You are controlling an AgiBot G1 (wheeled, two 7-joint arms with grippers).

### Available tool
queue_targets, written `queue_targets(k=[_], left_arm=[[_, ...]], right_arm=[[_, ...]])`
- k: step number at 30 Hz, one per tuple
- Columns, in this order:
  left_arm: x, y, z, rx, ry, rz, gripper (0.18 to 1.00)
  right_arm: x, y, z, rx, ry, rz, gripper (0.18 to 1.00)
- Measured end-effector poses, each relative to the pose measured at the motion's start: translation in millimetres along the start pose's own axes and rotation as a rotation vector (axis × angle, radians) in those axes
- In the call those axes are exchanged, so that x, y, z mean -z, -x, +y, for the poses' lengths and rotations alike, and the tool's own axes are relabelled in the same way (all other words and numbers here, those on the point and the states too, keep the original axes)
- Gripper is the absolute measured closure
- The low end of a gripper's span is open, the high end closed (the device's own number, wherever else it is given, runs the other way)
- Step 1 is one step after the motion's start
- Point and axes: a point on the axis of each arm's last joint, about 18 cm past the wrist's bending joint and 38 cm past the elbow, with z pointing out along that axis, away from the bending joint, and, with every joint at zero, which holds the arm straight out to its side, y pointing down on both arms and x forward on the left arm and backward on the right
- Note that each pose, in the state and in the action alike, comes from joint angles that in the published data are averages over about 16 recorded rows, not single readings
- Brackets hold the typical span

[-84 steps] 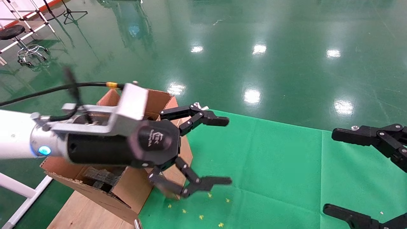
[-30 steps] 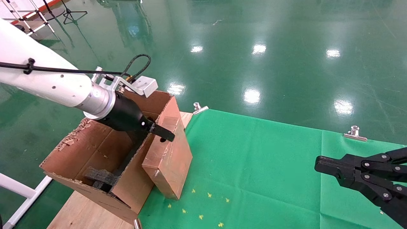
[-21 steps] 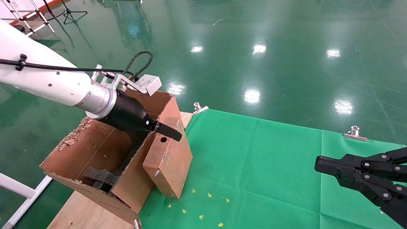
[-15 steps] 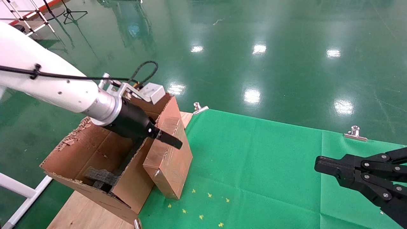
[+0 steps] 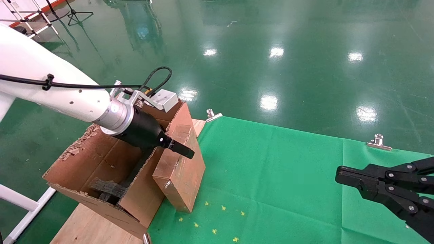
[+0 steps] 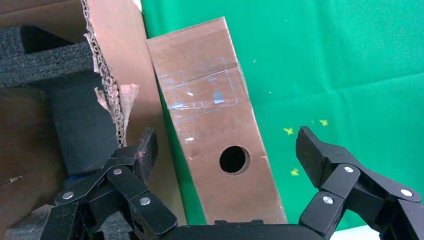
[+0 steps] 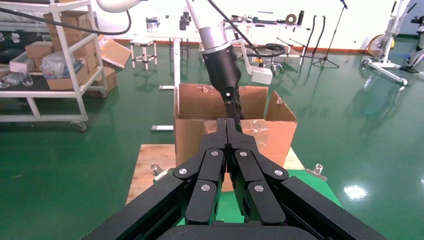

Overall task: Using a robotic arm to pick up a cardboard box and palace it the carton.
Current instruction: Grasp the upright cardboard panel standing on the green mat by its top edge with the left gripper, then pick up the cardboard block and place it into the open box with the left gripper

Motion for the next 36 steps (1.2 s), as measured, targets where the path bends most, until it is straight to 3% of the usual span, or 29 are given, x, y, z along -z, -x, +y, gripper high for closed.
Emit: queue_targets(k=[9,16,22,36], left_arm=[[1,-1,0,0.0,-0.001,0.006,0.206],[1,-1,0,0.001,-0.001,0.011,0.273],[1,-1,0,0.002,-0.001,0.013,0.358],[15,7,-9,-0.024,-0.055,0.007,0.64]], right_arm=[[0,0,0,0.0,0.0,0.0,0.946],[0,0,0,0.0,0.0,0.0,0.87],[0,0,0,0.0,0.0,0.0,0.767],[0,0,0,0.0,0.0,0.0,0.437]])
